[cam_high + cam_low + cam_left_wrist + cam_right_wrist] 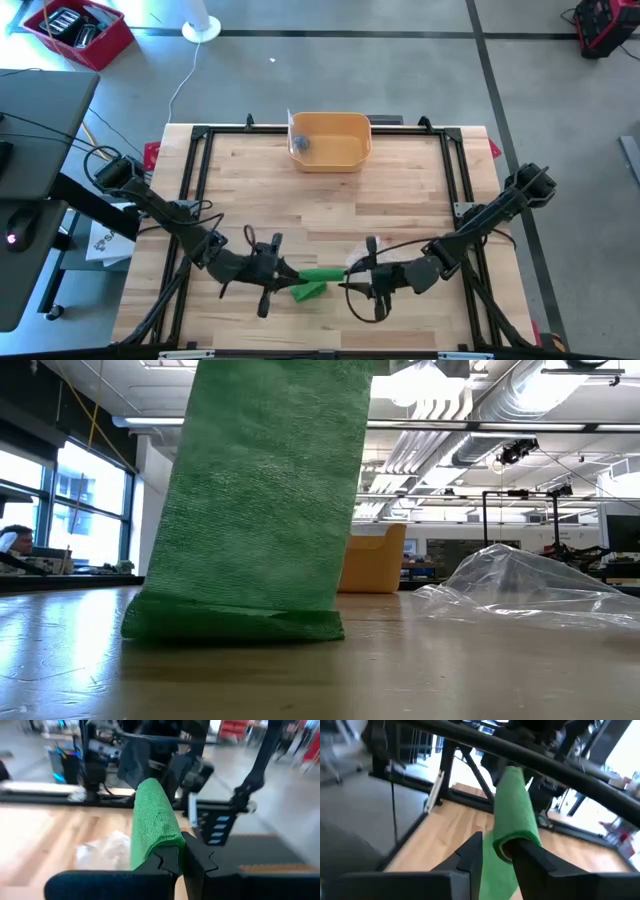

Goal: Roll bandage
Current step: Roll the green bandage

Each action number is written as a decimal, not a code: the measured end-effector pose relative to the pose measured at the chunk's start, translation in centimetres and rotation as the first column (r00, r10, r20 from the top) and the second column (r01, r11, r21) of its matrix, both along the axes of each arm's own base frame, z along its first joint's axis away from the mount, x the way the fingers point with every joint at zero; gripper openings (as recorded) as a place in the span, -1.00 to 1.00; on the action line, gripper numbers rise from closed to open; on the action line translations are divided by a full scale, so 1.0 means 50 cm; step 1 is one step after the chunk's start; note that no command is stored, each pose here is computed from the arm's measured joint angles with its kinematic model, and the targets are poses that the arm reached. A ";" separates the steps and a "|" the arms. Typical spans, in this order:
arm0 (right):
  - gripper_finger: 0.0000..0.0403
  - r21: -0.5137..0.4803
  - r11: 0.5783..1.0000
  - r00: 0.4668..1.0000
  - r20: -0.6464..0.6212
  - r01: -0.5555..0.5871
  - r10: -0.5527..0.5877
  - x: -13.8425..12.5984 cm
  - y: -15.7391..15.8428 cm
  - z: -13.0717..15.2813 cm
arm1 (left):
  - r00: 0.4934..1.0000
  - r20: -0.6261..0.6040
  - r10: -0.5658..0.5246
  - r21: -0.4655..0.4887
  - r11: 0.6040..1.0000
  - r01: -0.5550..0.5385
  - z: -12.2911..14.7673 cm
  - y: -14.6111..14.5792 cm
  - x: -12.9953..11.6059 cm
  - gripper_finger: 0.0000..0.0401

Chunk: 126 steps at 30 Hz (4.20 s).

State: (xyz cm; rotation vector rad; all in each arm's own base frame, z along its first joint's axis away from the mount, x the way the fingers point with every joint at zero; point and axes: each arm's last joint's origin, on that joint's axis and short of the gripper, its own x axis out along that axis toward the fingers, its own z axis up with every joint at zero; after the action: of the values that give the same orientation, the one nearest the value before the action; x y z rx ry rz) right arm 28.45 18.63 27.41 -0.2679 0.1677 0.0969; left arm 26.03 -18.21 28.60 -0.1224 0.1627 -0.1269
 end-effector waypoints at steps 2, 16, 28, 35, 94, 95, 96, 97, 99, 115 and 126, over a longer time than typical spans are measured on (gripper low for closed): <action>-0.51 0.116 0.993 1.000 0.003 0.010 -0.011 0.004 -0.005 0.003 | 1.000 0.002 0.012 0.105 0.994 -0.012 -0.001 -0.006 -0.009 -0.97; -0.49 0.497 0.867 1.000 -0.012 0.030 -0.027 0.046 -0.062 0.008 | 0.996 0.017 0.082 0.602 0.795 -0.076 -0.012 -0.031 -0.045 -0.96; -0.95 0.402 0.915 0.999 0.015 -0.034 0.030 0.055 -0.059 0.000 | 0.996 0.024 0.089 0.438 0.894 -0.091 -0.008 -0.036 -0.046 -0.70; -0.98 0.169 0.984 0.998 0.049 -0.050 0.043 0.049 -0.031 0.008 | 0.990 0.013 0.137 0.143 0.980 -0.138 -0.001 -0.037 -0.050 -0.38; -0.35 0.559 0.825 0.994 -0.010 -0.088 0.113 0.059 -0.041 0.016 | 1.000 0.003 -0.025 0.448 0.894 0.020 -0.009 -0.042 -0.047 -0.94; -0.36 0.557 0.826 0.994 -0.012 -0.087 0.113 0.059 -0.042 0.015 | 1.000 0.004 -0.025 0.453 0.891 0.021 -0.009 -0.041 -0.046 -0.94; -0.37 0.554 0.828 0.994 -0.012 -0.087 0.113 0.059 -0.042 0.015 | 1.000 0.005 -0.026 0.454 0.891 0.020 -0.009 -0.041 -0.046 -0.94; -0.38 0.542 0.835 0.993 -0.010 -0.091 0.115 0.059 -0.042 0.015 | 1.000 0.006 -0.025 0.454 0.891 0.020 -0.008 -0.041 -0.046 -0.94; -0.43 0.513 0.853 0.993 -0.007 -0.098 0.118 0.059 -0.042 0.015 | 1.000 0.014 -0.025 0.447 0.894 0.016 -0.007 -0.042 -0.046 -0.93; -0.97 0.011 0.993 0.992 0.056 -0.117 0.116 0.037 -0.007 0.014 | 0.994 -0.016 0.107 -0.129 0.986 -0.108 0.003 -0.023 -0.032 -0.56; -0.96 -0.469 0.861 0.965 0.061 -0.199 0.256 0.015 0.026 0.012 | 1.000 0.006 -0.003 -0.284 0.959 0.005 0.015 0.004 0.000 -0.47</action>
State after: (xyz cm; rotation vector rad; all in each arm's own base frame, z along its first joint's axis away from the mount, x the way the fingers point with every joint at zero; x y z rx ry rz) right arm 29.20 19.95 27.99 -0.7693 0.0338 0.2777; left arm 26.01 -18.02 29.37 -0.4089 0.1382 -0.1544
